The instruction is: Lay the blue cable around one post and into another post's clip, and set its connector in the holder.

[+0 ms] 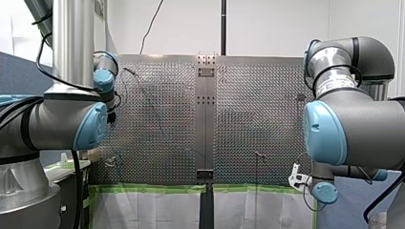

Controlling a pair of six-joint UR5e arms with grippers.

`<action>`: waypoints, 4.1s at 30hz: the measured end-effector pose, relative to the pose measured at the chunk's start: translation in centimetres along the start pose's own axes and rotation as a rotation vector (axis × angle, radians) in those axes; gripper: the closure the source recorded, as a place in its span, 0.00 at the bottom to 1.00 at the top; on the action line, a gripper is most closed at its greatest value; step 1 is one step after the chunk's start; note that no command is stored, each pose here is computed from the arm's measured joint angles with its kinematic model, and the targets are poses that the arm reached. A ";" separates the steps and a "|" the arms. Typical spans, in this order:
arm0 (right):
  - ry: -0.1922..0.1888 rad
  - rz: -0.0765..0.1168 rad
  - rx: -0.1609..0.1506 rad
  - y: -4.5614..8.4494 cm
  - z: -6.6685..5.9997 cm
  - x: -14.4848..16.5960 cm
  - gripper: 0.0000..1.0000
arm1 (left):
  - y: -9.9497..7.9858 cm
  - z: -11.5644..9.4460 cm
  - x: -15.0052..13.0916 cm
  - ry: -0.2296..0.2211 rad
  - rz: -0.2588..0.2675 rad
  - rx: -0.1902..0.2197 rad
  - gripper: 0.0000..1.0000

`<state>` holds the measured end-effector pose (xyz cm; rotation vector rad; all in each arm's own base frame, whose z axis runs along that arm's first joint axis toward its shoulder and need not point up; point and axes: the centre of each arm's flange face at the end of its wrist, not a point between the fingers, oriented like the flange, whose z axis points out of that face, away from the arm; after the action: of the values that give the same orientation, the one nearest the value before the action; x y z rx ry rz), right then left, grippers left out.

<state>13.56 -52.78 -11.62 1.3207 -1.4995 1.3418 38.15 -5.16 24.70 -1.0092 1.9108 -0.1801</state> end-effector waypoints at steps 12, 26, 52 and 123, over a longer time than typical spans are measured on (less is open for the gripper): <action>-0.004 0.012 0.003 -0.2 0.1 0.0 1.00 | -3.6 -3.6 -5.2 -0.094 0.035 0.043 0.02; -0.009 0.014 0.012 -0.5 0.1 -0.1 1.00 | -7.1 -9.4 -10.5 -0.202 0.092 0.084 0.02; -0.012 0.012 0.022 -1.0 0.0 -0.2 1.00 | -14.4 -14.8 -15.5 -0.151 0.267 0.299 0.02; -0.019 0.008 0.036 -1.8 -0.1 -0.5 1.00 | -16.1 -16.8 -18.6 -0.233 0.303 0.173 0.02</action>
<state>15.41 -52.42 -11.64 1.3544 -1.5013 1.3712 38.30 -7.00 54.47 -0.5894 1.7740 -0.0484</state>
